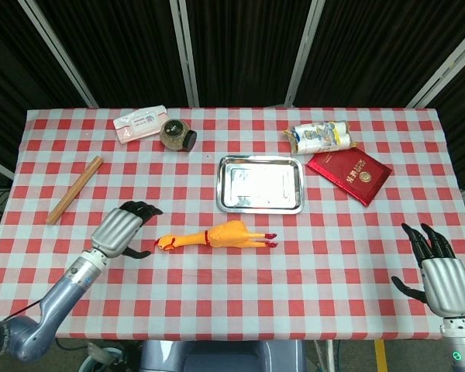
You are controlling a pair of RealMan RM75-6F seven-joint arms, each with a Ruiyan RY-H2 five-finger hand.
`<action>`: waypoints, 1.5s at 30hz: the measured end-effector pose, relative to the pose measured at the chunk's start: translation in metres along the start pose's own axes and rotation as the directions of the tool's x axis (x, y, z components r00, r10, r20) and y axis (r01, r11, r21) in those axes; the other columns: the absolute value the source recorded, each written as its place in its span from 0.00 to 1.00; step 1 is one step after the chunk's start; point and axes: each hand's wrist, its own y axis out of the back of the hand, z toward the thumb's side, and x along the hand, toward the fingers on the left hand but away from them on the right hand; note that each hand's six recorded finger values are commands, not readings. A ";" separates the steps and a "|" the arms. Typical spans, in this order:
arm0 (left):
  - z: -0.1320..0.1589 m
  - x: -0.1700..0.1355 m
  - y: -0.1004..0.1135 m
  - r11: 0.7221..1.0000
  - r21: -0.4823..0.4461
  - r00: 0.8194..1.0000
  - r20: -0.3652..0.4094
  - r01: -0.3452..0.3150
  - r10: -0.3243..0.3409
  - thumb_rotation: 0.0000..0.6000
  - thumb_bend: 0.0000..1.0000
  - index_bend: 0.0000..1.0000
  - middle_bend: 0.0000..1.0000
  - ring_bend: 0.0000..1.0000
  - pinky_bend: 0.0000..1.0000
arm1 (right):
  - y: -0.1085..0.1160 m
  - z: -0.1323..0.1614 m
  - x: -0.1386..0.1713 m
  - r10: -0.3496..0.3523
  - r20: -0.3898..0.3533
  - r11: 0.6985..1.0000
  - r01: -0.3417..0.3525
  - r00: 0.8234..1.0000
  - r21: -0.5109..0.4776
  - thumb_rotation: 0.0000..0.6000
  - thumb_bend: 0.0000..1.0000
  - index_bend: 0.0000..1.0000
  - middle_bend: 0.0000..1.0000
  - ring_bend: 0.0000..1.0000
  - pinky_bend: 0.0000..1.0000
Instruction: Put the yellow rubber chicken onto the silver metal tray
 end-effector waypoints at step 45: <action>0.068 0.081 -0.076 0.994 0.000 0.994 -0.008 0.105 -0.105 1.00 0.41 0.38 0.42 0.36 0.41 | 0.004 -0.017 0.014 0.010 0.041 1.000 -0.010 0.999 -0.018 1.00 0.19 0.02 0.19 0.07 0.15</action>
